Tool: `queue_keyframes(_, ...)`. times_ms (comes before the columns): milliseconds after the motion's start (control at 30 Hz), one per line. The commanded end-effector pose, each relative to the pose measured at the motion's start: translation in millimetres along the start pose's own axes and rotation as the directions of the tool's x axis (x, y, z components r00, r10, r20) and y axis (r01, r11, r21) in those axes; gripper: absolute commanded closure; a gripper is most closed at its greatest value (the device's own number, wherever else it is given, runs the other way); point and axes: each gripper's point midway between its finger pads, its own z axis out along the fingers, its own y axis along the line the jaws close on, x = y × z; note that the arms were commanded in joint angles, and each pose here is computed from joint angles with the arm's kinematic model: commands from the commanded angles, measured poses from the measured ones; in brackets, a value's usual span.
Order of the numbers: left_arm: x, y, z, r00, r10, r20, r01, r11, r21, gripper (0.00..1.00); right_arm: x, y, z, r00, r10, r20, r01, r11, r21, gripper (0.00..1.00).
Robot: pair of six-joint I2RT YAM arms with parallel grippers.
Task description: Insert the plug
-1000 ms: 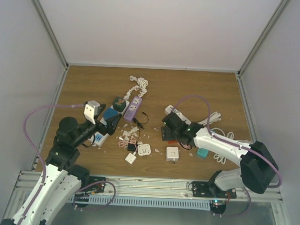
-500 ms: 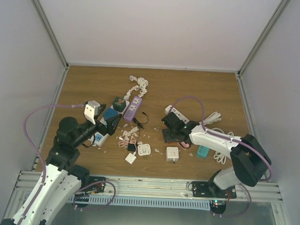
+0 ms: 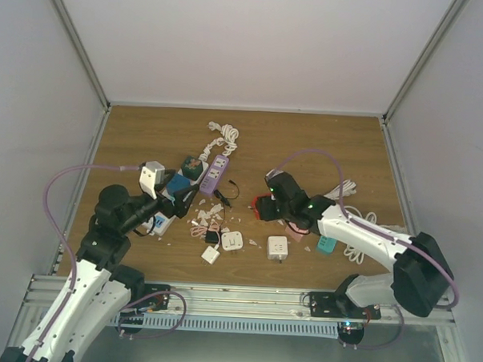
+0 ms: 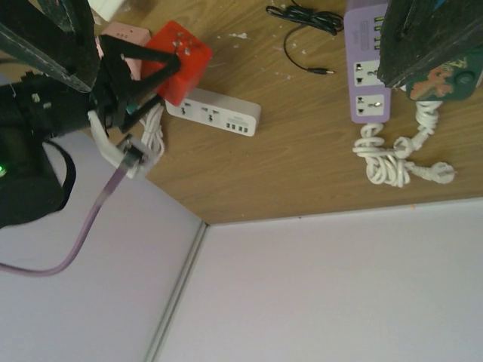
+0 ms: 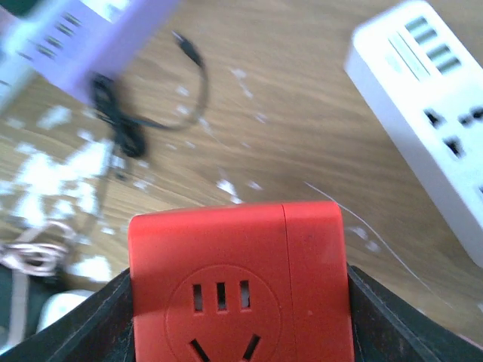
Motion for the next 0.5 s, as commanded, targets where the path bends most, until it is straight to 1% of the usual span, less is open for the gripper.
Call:
queue_keyframes(0,-6,-15,3,1.0,-0.029,0.011,0.028,0.995,0.097,0.01,-42,43,-27,0.989,0.047,0.142,-0.011,0.97,-0.244,0.49)
queue_keyframes(100,-2,-20,6,0.999,-0.038,-0.002,0.038,0.991,0.132,0.01,-50,69,-37,0.988,0.074,0.139,-0.015,0.925,-0.381,0.49)
queue_keyframes(233,1,-23,9,0.999,-0.04,-0.033,0.045,0.987,0.153,0.01,-61,101,-57,0.985,0.105,0.139,-0.01,0.833,-0.553,0.49)
queue_keyframes(400,5,-29,13,0.997,-0.045,-0.07,0.057,0.983,0.174,0.04,-69,128,-83,0.984,0.126,0.126,-0.003,0.72,-0.694,0.49)
queue_keyframes(467,7,-32,17,0.995,-0.055,-0.084,0.069,0.982,0.174,0.05,-69,133,-88,0.985,0.134,0.111,-0.014,0.695,-0.719,0.48)
